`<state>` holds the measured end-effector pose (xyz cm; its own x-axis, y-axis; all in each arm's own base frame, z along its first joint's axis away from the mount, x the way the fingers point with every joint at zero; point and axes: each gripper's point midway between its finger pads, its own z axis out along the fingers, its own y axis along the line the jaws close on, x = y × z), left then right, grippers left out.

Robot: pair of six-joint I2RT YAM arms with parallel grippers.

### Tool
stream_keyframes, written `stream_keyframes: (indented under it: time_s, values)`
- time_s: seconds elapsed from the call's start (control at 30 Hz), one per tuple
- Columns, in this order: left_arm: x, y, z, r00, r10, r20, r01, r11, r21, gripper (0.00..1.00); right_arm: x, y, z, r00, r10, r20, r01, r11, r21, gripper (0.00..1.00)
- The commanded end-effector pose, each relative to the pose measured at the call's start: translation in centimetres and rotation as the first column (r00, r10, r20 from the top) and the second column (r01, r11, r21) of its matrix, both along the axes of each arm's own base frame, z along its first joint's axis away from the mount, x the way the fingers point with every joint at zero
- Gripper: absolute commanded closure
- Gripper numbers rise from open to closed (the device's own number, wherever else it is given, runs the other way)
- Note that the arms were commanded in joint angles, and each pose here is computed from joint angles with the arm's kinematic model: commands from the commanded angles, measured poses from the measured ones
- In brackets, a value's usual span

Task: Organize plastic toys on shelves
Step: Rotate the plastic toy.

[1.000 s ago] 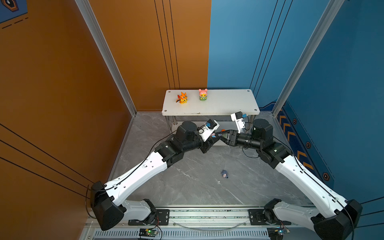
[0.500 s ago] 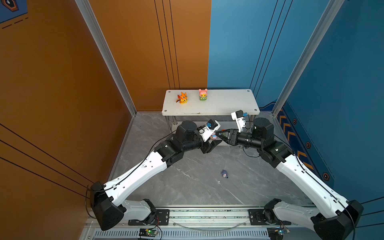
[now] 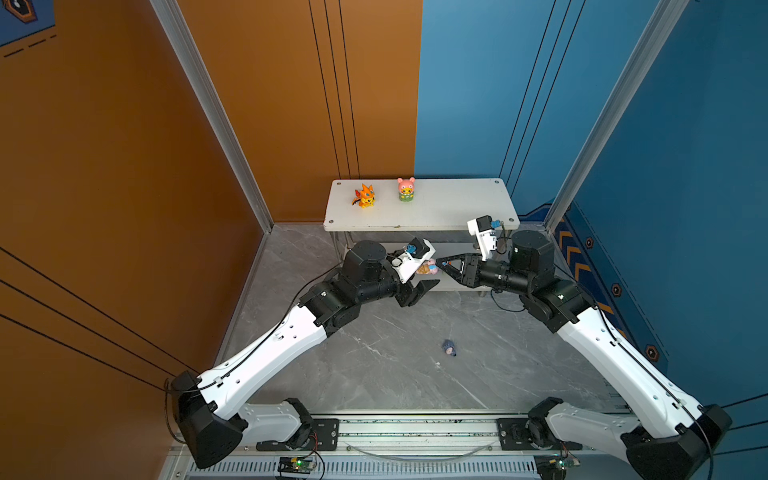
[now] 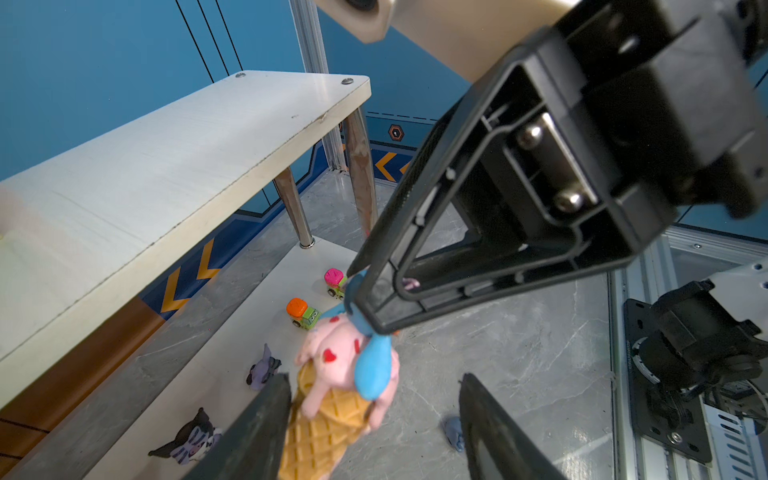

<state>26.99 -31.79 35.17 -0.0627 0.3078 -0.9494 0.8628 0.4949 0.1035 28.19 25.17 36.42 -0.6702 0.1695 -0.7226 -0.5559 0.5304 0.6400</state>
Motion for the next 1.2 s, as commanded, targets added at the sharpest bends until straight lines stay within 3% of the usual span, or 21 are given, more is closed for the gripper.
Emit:
stream_keyframes:
  time_s: [0.0, 0.2, 0.27, 0.33, 0.37, 0.63, 0.83, 1.17]
  values:
    - [-0.3, 0.2, -0.7, 1.0, -0.019, -0.013, 0.019, 1.0, 0.018, 0.36, 0.0, -0.3, 1.1, 0.999, -0.007, 0.035, 0.007, 1.0, -0.008, 0.8]
    - [-0.2, -0.2, -1.2, 0.999, -0.029, -0.025, 0.03, 0.999, 0.023, 0.36, 0.0, -0.6, 1.2, 0.999, -0.009, 0.037, 0.01, 1.0, -0.008, 0.8]
    - [-0.3, -0.1, -1.0, 0.999, -0.032, -0.019, 0.032, 0.999, 0.017, 0.31, 0.2, -0.9, 1.7, 0.999, -0.024, 0.049, 0.025, 1.0, -0.013, 0.8]
    - [-0.3, 0.3, -0.9, 1.0, -0.026, -0.016, 0.027, 0.999, 0.017, 0.15, 0.5, -1.4, 2.6, 0.996, -0.048, 0.078, 0.051, 0.998, -0.036, 0.8]
    - [-0.2, 0.5, -1.0, 1.0, -0.021, -0.016, 0.022, 1.0, 0.02, 0.01, 0.7, -1.7, 2.9, 0.994, -0.061, 0.089, 0.066, 0.996, -0.057, 0.8]
    - [0.1, 2.2, -0.8, 0.999, 0.036, -0.004, -0.036, 0.999, 0.01, 0.02, 1.6, -3.2, 6.0, 0.978, -0.105, 0.182, 0.147, 0.961, -0.234, 0.8]
    - [0.4, 2.9, 0.5, 0.998, 0.051, 0.035, -0.051, 0.999, 0.006, 0.02, 0.5, -1.8, 5.0, 0.992, -0.003, 0.128, 0.042, 0.952, -0.304, 0.8]
    - [-0.7, 1.0, -0.9, 0.997, -0.076, 0.029, 0.075, 0.996, 0.056, 0.01, -2.1, -0.3, 2.3, 0.991, 0.137, 0.007, -0.129, 0.948, -0.292, 0.8]
